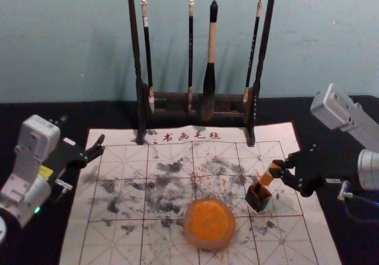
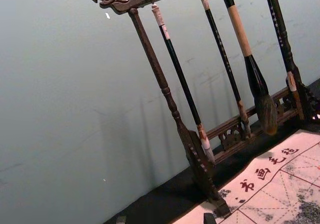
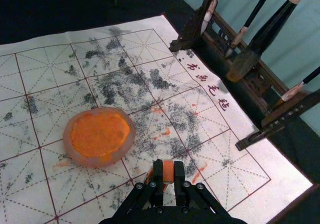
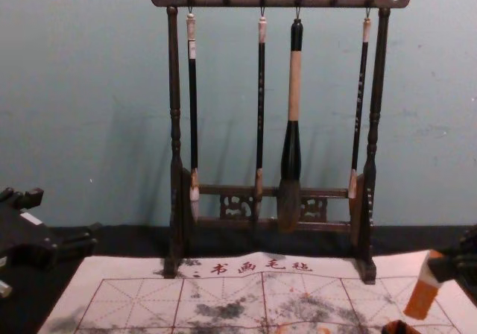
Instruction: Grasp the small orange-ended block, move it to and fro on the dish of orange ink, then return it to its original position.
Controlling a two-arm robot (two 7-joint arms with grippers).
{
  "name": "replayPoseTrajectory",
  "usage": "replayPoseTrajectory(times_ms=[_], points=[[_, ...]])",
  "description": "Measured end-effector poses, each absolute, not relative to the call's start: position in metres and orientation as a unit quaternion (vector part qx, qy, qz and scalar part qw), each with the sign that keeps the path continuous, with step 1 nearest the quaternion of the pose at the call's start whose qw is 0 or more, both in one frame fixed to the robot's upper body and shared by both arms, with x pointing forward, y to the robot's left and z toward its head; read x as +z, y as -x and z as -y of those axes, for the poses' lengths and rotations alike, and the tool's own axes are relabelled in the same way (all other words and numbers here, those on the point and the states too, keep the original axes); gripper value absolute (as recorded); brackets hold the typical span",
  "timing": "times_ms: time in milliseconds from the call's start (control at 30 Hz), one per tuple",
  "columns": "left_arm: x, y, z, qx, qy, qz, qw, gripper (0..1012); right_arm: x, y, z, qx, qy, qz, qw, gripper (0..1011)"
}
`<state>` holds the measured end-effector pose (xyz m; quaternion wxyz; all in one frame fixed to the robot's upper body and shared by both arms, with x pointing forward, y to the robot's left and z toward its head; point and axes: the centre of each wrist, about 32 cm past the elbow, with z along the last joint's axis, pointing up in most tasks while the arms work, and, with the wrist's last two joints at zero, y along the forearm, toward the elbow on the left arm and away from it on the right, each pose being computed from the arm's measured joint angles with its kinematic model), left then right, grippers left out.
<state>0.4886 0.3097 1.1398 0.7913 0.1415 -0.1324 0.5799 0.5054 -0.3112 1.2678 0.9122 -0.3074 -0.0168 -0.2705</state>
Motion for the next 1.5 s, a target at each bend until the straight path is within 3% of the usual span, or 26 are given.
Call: replayPoseTrajectory(times_ms=[1500], points=[[1.140,-0.489,-0.310,0.580,-0.141,0.132,0.791,1001,1.237,-0.524,0.301,-0.250,0.337,-0.026,0.907,84]])
